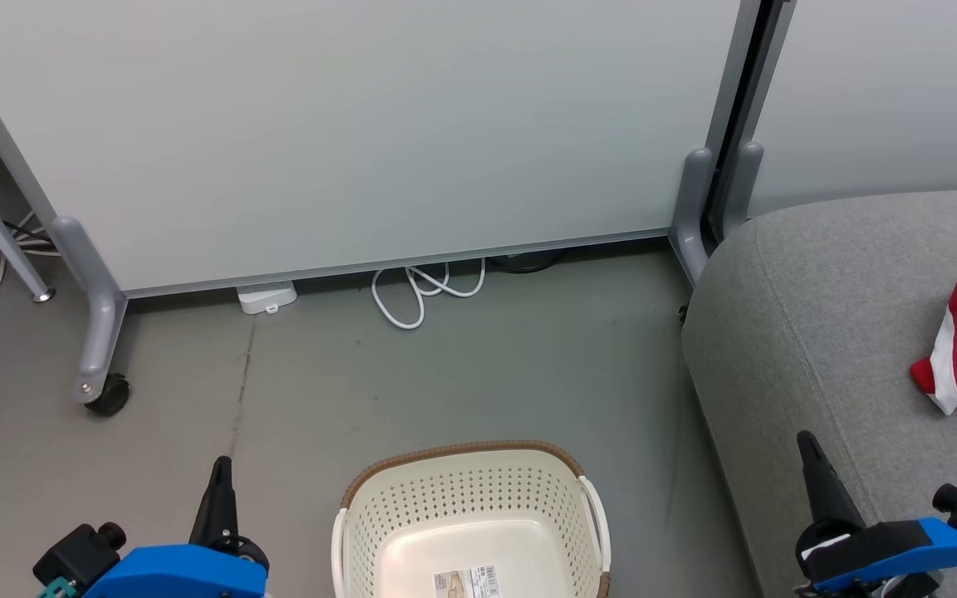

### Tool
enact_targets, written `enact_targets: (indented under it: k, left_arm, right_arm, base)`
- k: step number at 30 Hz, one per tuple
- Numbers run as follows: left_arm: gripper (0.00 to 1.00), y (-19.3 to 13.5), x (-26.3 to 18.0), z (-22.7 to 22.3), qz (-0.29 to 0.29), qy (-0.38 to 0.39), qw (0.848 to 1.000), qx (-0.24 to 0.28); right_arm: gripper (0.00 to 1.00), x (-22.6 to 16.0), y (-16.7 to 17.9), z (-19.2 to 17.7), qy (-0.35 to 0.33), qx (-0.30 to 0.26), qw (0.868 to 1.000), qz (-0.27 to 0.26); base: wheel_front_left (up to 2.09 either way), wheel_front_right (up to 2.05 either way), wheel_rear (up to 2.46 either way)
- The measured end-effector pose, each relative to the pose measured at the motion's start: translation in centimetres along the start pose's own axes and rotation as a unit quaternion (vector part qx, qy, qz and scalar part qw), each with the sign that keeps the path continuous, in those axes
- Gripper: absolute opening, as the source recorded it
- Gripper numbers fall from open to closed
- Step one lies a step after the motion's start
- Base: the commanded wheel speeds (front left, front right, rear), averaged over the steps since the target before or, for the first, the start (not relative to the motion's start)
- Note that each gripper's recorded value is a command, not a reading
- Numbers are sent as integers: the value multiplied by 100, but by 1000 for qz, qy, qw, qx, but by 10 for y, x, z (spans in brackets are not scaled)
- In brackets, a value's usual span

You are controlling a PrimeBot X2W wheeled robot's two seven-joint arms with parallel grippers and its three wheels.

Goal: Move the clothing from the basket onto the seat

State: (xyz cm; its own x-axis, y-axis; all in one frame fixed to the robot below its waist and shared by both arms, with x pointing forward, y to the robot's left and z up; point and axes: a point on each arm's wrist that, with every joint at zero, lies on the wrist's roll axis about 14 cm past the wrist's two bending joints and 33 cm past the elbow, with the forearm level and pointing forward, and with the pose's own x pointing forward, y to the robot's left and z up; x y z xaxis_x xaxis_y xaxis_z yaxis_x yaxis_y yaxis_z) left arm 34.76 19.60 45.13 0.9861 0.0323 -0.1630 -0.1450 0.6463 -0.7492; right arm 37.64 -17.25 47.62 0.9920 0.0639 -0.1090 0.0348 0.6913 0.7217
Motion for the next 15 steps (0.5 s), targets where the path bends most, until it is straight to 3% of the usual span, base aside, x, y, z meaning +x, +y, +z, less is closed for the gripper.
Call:
enact_targets:
  k: [15]
  left_arm:
    - [0, -8, 8, 10, -8, -8, 996, -86]
  right_arm:
    - [0, 3, 1, 9, -10, 91, 996, 3]
  base:
    - [0, 0, 0]
